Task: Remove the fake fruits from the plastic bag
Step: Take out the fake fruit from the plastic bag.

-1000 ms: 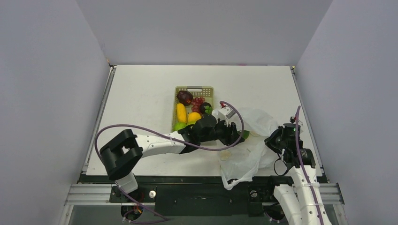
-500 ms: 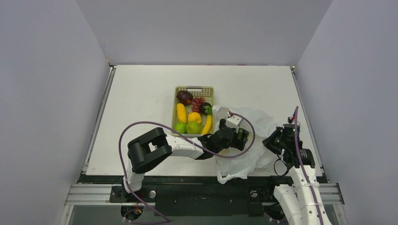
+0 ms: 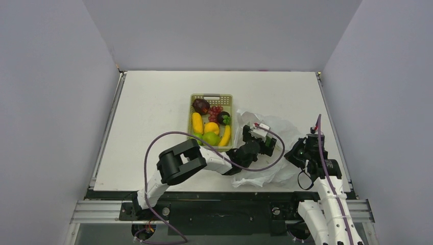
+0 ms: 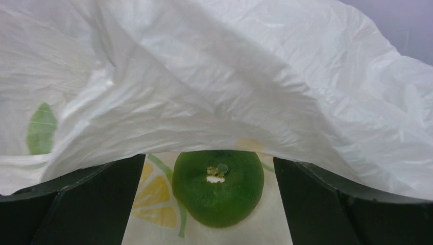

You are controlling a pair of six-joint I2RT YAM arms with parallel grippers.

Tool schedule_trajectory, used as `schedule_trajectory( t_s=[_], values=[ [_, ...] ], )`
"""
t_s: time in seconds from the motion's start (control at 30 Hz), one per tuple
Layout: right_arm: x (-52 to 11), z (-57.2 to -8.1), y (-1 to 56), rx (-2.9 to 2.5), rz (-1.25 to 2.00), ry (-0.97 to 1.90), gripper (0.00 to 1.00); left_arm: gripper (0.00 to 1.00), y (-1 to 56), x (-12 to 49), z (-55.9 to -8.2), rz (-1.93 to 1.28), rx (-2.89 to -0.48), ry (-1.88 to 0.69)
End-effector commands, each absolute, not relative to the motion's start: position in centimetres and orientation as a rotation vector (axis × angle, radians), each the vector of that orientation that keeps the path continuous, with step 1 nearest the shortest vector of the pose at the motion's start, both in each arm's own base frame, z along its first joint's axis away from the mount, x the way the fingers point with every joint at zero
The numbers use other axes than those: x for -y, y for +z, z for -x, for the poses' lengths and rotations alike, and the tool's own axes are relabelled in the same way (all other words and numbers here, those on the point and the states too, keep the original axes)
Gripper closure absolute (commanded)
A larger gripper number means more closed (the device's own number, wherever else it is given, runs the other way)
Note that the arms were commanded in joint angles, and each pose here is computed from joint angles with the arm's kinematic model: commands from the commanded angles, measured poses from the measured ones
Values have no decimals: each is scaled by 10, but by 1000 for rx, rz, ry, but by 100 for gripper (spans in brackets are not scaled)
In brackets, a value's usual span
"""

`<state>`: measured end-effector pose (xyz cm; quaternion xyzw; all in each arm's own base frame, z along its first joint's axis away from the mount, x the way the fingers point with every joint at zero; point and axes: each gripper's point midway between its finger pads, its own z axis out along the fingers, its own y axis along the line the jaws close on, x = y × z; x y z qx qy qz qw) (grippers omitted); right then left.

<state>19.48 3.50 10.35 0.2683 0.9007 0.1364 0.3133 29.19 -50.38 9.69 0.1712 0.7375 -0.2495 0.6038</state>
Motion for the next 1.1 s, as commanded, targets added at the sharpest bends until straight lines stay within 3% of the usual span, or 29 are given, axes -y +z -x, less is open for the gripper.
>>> schedule_trajectory(
  t_s=[0.0, 0.27, 0.8, 1.07],
  values=[
    [-36, -202, 118, -2349, -679, 379, 100, 3, 111, 532, -305, -353, -1579, -597],
    [-42, -204, 126, -2346, -673, 423, 100, 7, 85, 547, -316, -376, -1563, -556],
    [-40, -202, 129, -2338, -678, 409, 100, 68, 114, 549, -296, -464, -1510, -629],
    [-25, -209, 133, -2285, -715, 322, 100, 87, 145, 538, -247, -597, -1614, -853]
  ],
)
